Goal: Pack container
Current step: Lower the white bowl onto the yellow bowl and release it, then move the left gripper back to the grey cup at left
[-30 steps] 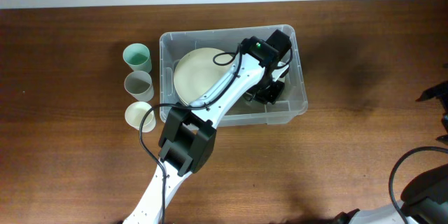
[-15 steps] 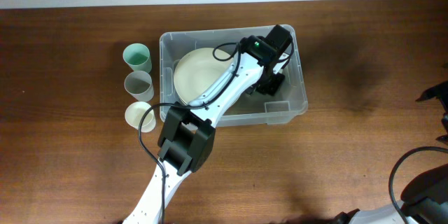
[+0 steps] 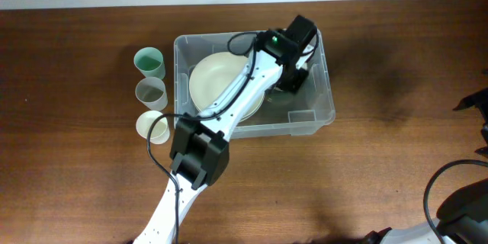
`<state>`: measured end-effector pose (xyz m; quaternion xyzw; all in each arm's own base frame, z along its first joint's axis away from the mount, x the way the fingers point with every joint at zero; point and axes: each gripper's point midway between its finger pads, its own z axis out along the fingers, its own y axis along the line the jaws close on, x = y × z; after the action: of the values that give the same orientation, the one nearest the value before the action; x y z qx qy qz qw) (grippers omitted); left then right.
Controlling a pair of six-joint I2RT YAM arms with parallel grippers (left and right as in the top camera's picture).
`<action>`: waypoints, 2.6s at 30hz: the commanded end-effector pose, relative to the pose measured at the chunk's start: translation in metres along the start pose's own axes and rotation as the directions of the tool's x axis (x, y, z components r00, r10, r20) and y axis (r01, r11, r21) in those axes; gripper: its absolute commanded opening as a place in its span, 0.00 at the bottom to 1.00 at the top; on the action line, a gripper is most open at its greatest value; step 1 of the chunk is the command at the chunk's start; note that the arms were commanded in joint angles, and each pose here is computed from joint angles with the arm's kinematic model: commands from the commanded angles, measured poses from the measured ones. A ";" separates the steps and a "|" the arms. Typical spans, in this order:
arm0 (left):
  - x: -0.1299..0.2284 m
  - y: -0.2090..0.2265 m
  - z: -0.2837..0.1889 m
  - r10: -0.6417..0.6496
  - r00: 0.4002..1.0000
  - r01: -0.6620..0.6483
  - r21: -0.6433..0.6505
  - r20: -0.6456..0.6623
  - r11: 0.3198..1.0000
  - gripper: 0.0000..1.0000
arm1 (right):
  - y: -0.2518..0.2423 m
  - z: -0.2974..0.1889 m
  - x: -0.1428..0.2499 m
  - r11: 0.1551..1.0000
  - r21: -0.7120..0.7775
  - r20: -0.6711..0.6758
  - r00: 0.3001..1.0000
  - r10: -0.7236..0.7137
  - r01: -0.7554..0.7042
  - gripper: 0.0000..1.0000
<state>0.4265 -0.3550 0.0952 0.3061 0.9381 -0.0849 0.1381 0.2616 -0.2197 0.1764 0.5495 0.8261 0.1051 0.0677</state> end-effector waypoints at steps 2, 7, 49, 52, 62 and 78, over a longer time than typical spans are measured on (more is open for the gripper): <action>-0.026 0.002 -0.044 0.029 0.994 -0.028 -0.015 0.105 0.999 0.01 | -0.002 0.000 0.001 1.000 0.006 0.000 1.000 0.011 -0.011 0.99; -0.039 0.016 -0.105 0.013 0.979 0.006 -0.090 0.202 0.996 0.04 | -0.002 0.000 0.001 1.000 0.006 0.000 1.000 0.011 -0.011 0.99; 0.203 0.332 -0.137 -0.826 0.546 0.789 -0.248 -0.140 0.563 0.99 | -0.002 0.000 0.001 1.000 0.006 0.000 1.000 0.011 -0.011 0.99; 0.212 0.327 -0.127 -0.828 0.530 0.787 -0.256 -0.186 0.561 0.99 | -0.002 0.000 0.001 1.000 0.006 0.000 1.000 0.011 -0.011 0.99; 0.235 0.320 -0.107 -0.827 0.494 0.771 -0.305 -0.269 0.559 1.00 | -0.002 0.000 0.001 1.000 0.006 0.000 1.000 0.011 -0.011 0.99; 0.238 0.325 -0.087 -0.827 0.498 0.771 -0.303 -0.261 0.560 0.77 | -0.002 0.000 0.001 1.000 0.006 0.000 1.000 0.011 -0.011 0.99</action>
<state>0.4194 0.0558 0.0730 -0.1694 0.9820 -0.0129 -0.0824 0.2616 -0.2197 0.1764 0.5495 0.8261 0.1051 0.0677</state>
